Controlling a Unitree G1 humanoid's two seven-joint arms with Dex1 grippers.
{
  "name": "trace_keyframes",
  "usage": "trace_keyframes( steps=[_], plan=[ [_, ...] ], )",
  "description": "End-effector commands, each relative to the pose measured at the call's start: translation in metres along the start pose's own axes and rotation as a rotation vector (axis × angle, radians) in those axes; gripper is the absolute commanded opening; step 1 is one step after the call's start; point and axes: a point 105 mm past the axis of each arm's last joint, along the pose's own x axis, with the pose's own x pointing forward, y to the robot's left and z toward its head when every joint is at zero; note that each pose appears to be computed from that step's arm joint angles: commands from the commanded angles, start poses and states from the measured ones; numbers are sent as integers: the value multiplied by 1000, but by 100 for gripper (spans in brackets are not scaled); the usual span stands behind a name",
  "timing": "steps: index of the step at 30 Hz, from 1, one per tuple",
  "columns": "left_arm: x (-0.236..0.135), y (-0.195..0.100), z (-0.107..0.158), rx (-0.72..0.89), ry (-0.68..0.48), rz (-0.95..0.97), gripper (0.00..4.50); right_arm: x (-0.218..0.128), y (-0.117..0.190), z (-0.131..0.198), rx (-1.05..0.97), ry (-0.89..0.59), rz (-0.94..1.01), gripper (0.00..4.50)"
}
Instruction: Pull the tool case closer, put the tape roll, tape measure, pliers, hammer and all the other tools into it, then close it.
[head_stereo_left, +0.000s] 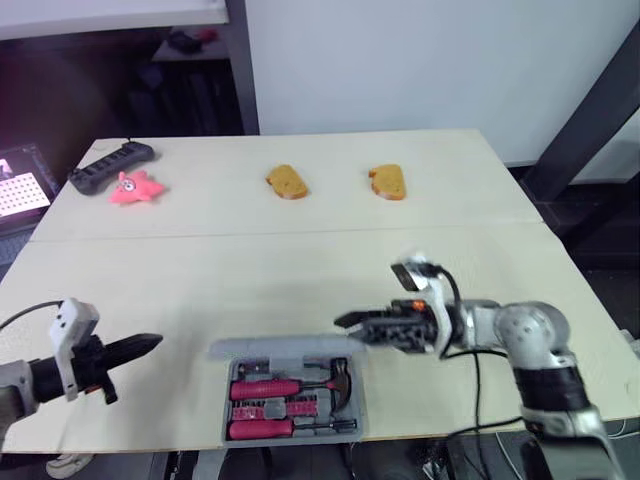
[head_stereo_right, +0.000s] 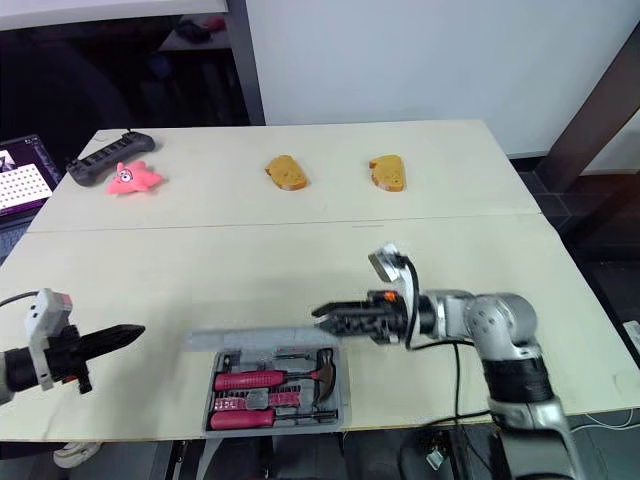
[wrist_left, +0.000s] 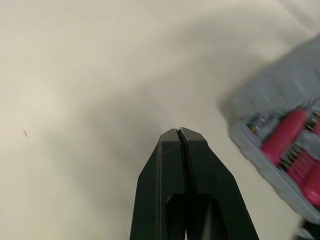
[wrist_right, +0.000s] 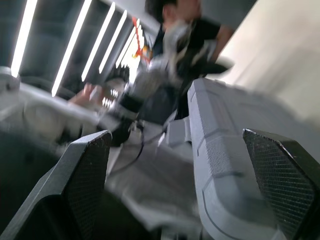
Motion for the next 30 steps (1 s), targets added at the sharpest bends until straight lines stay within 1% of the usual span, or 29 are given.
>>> trace_keyframes(
  steps=[1,3,4,6,7,10,12,15,17,20,25,30],
  plan=[
    [8,5,5,60,0,26,0,-1,16,-6,-146,41,-14,441],
    [14,4,5,87,15,15,0,-12,18,-8,-174,37,-58,441],
    [17,2,8,101,-6,6,0,-19,20,-6,-200,15,-84,441],
    [20,3,7,141,10,1,0,-38,16,8,-306,-74,-216,441],
    [22,2,6,160,18,1,0,-47,15,11,-343,-81,-271,441],
    [27,-5,-3,217,80,-48,0,-74,-10,15,-532,14,-573,441],
    [30,-7,-3,239,83,-60,0,-84,-15,21,-636,38,-668,441],
    [39,-7,4,258,60,-56,0,-100,-16,32,-742,-8,-753,441],
    [40,-2,5,282,64,-46,0,-118,-17,27,-809,16,-831,441],
    [42,2,3,290,51,-20,0,-135,-15,20,-843,20,-902,441],
    [41,8,-1,317,26,44,0,-155,-15,7,-905,61,-979,441],
    [30,13,5,344,10,84,0,-171,-21,5,-919,91,-1009,441]
  ],
)
